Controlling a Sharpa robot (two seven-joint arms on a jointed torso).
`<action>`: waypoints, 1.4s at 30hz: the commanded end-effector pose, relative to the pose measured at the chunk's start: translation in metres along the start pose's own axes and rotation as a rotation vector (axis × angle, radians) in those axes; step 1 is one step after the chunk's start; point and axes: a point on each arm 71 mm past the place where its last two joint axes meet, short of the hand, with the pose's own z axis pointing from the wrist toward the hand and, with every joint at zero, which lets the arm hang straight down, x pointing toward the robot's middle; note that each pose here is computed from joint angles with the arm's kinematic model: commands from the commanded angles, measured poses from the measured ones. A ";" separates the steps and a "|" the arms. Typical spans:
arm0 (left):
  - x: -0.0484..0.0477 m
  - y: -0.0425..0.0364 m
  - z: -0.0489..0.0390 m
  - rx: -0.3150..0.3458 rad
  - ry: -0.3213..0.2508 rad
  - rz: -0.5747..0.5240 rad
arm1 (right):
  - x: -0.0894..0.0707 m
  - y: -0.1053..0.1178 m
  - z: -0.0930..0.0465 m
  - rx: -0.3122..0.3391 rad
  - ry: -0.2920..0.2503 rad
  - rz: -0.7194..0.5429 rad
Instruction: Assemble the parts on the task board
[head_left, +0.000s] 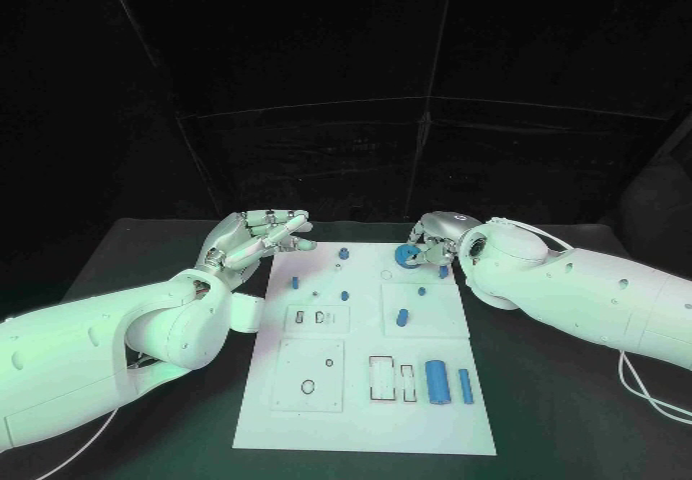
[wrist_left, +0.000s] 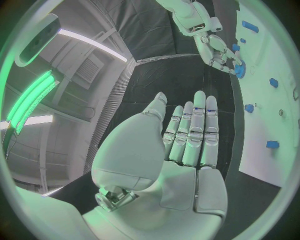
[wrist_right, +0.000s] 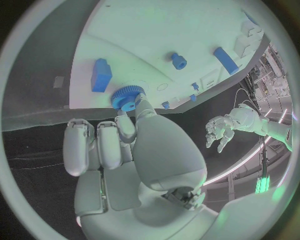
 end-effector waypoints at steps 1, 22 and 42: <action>0.0017 -0.0010 0.0007 0.005 0.015 -0.008 | 0.001 -0.001 0.000 0.009 0.018 -0.032; 0.0001 -0.0011 0.0005 0.004 0.012 -0.007 | -0.018 0.040 -0.013 -0.152 -0.246 0.021; -0.0032 -0.0024 0.0015 0.009 0.005 -0.001 | -0.007 0.117 -0.003 -0.259 -0.189 -0.011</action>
